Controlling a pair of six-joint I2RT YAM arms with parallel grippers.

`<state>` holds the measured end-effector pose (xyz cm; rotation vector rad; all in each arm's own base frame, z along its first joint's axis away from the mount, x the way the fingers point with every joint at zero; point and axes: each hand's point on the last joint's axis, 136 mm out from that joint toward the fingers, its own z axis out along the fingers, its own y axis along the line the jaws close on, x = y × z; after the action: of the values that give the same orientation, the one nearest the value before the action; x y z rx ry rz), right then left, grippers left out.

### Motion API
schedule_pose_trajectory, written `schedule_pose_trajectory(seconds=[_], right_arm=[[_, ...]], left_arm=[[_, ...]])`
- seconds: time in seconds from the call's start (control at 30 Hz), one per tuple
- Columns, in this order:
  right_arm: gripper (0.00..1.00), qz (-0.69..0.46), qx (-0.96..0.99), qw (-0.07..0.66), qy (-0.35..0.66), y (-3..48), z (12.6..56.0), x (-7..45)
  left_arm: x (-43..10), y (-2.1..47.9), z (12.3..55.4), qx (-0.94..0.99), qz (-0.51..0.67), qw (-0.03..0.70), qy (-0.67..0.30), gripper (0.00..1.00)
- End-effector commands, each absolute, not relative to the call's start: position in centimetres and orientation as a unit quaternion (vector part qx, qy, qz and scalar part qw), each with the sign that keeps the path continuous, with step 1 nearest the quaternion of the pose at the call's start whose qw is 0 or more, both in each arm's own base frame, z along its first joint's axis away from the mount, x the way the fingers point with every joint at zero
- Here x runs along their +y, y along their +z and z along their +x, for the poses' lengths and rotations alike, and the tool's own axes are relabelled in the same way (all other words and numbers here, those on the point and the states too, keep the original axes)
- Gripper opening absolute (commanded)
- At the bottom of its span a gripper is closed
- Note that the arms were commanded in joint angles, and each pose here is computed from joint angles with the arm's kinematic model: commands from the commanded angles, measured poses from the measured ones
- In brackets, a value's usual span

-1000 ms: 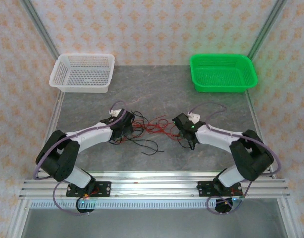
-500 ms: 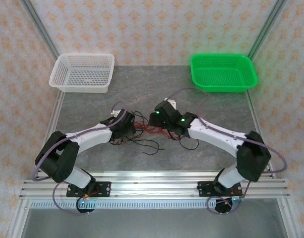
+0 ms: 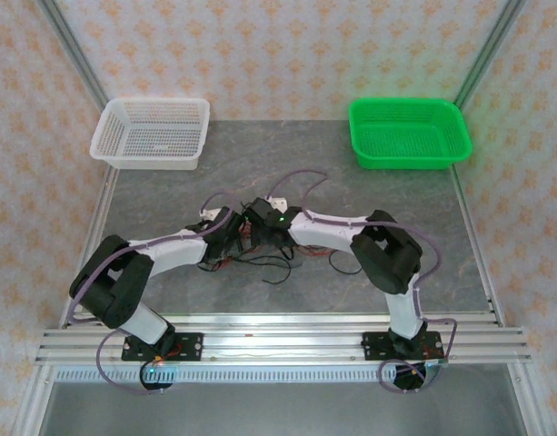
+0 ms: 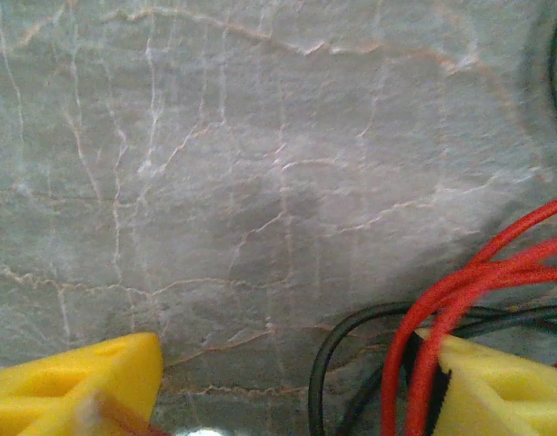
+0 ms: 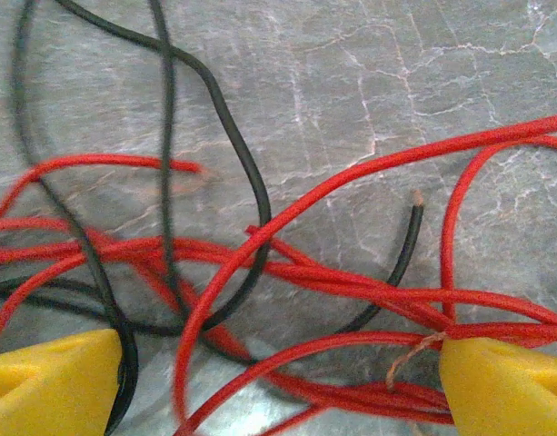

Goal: Untangle the cables

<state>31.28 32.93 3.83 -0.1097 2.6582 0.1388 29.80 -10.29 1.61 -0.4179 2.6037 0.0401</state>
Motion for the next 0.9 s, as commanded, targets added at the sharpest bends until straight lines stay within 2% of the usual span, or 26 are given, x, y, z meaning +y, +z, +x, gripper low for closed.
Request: schedule_pose_trajectory(seconds=[0.0, 0.2, 0.4, 0.6, 0.87], right_arm=[[0.90, -0.043, 0.969, 0.240, -0.027, 2.1, 31.3, 30.8], [0.85, -0.045, 0.965, 0.236, -0.104, -0.2, 31.0, 27.9], [0.78, -0.027, 0.959, 0.241, -0.149, 0.1, 30.7, 23.7], [0.74, 0.013, 0.959, 0.246, -0.141, 1.3, 30.7, 19.3], [0.73, 0.006, 0.963, 0.258, -0.077, 3.2, 31.5, 21.0]], left_arm=[[-9.0, 0.2, 29.4, 0.954, -0.167, 0.245, 0.042, 0.73], [-7.5, -0.4, 28.8, 0.948, -0.195, 0.246, 0.056, 0.73], [-4.9, 0.7, 28.3, 0.937, -0.231, 0.255, 0.057, 0.73], [-3.9, 1.5, 28.4, 0.928, -0.262, 0.264, 0.025, 0.74], [-5.5, 2.0, 29.6, 0.931, -0.249, 0.265, -0.018, 0.73]])
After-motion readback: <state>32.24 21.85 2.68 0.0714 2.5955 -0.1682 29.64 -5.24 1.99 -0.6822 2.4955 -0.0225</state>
